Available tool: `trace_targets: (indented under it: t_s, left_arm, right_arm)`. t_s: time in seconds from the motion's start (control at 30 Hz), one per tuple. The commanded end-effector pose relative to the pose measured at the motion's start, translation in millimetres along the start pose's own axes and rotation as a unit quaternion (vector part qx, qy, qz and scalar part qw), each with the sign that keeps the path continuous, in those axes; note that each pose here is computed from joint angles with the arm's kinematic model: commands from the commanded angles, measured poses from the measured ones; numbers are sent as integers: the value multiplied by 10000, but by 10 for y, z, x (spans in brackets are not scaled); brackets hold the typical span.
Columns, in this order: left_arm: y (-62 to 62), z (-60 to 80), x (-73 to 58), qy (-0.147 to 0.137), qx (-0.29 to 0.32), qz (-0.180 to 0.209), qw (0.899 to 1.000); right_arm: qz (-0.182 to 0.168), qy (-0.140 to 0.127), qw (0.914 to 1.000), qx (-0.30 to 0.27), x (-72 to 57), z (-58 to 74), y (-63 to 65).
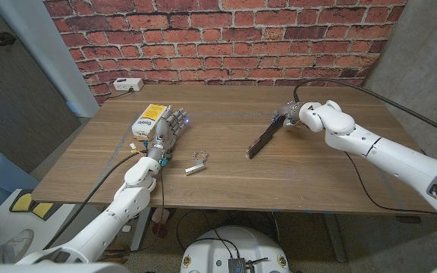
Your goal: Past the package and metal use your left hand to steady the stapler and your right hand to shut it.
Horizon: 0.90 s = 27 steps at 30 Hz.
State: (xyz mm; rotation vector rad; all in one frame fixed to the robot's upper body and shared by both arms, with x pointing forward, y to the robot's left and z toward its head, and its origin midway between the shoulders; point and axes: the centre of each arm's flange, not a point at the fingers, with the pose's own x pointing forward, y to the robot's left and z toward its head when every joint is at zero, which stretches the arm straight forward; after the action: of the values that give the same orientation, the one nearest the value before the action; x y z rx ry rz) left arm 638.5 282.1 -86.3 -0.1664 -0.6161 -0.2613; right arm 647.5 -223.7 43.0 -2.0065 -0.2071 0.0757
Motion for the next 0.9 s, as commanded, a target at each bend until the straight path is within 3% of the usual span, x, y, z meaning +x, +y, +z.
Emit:
trace_targets:
  t_s: [0.03,0.9]
  left_arm:
    - [-33,32,23,-19,43,-43,10000]
    - [-63,-40,60,24,-20,-39,10000]
  right_arm:
    - [59,1,10000,-51,35,15,32]
    - [115,4,9999,-90,81,0,65]
